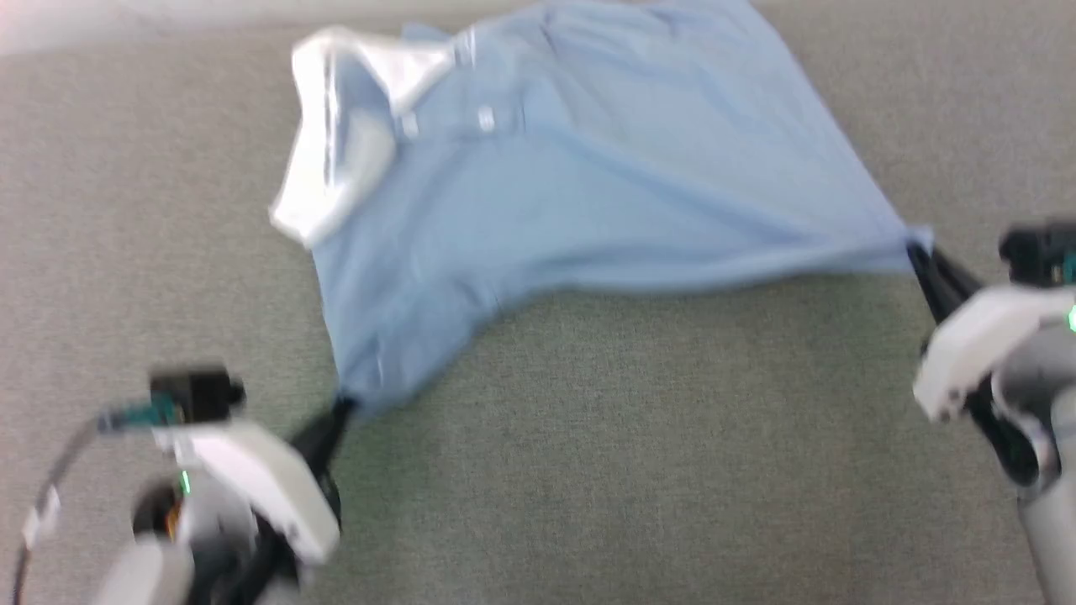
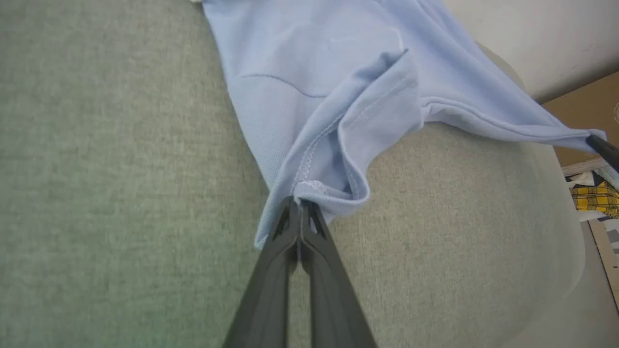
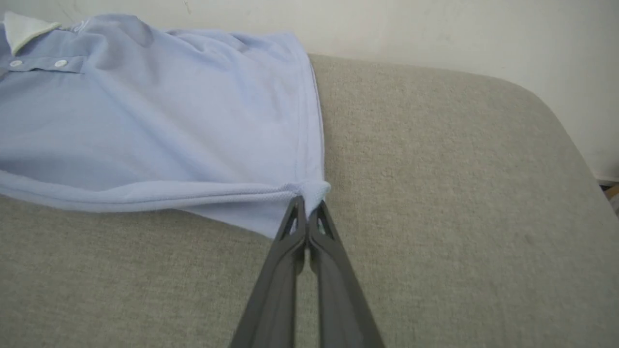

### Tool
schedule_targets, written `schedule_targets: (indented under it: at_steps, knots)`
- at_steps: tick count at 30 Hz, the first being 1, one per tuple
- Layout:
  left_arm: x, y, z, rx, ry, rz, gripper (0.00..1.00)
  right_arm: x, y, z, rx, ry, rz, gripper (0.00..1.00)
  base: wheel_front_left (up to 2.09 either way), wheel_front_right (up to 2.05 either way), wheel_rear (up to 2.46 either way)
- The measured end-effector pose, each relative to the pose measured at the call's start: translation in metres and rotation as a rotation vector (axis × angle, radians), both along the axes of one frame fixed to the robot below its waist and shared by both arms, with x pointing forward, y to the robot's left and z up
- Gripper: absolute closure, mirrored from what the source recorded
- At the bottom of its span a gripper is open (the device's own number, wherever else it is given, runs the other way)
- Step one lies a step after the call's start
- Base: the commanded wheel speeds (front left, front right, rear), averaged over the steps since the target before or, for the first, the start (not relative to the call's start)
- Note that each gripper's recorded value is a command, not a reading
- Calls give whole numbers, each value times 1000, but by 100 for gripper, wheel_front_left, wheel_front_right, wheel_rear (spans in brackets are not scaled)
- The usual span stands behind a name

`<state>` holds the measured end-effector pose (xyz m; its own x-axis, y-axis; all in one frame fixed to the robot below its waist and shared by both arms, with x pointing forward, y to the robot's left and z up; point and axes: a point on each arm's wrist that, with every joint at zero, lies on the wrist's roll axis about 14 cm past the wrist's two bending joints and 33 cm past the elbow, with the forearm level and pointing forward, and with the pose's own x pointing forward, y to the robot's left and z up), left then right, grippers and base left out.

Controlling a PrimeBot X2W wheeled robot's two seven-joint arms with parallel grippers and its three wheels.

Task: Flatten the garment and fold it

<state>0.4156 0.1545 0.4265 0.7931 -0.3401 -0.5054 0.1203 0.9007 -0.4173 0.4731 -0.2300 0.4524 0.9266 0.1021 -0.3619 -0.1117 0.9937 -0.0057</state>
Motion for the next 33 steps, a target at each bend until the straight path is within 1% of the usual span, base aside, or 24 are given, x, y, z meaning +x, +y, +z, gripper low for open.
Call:
schedule_targets:
  at_steps: [2,5,10,13,17,22,25,29,33]
  knots:
    - [-26,-3,-7,-27,54,17,100,-17,-6,-7,-5,28,-25,100,0,0,0]
    - [-55,-1,-15,-57,111,58,100,-42,-9,-19,-3,85,-48,100,0,0,0]
    - [-94,8,-31,-43,188,104,100,-91,-17,-47,35,227,-117,100,0,0,0]
    - [-108,11,-38,-52,210,139,100,-118,-16,-61,63,313,-149,100,0,0,0]
    - [-120,11,-48,-50,246,161,100,-144,-14,-71,106,391,-193,100,0,0,0]
    - [-130,15,-58,-25,270,174,100,-158,-14,-73,113,397,-224,100,0,0,0]
    - [-120,17,-48,-13,183,195,100,-153,-13,-67,120,328,-230,100,0,0,0]
    - [-99,25,-18,54,-59,234,100,-143,-7,-53,109,184,-206,100,0,0,0]
    - [-75,25,19,99,-315,274,100,-134,0,-37,89,37,-165,100,0,0,0]
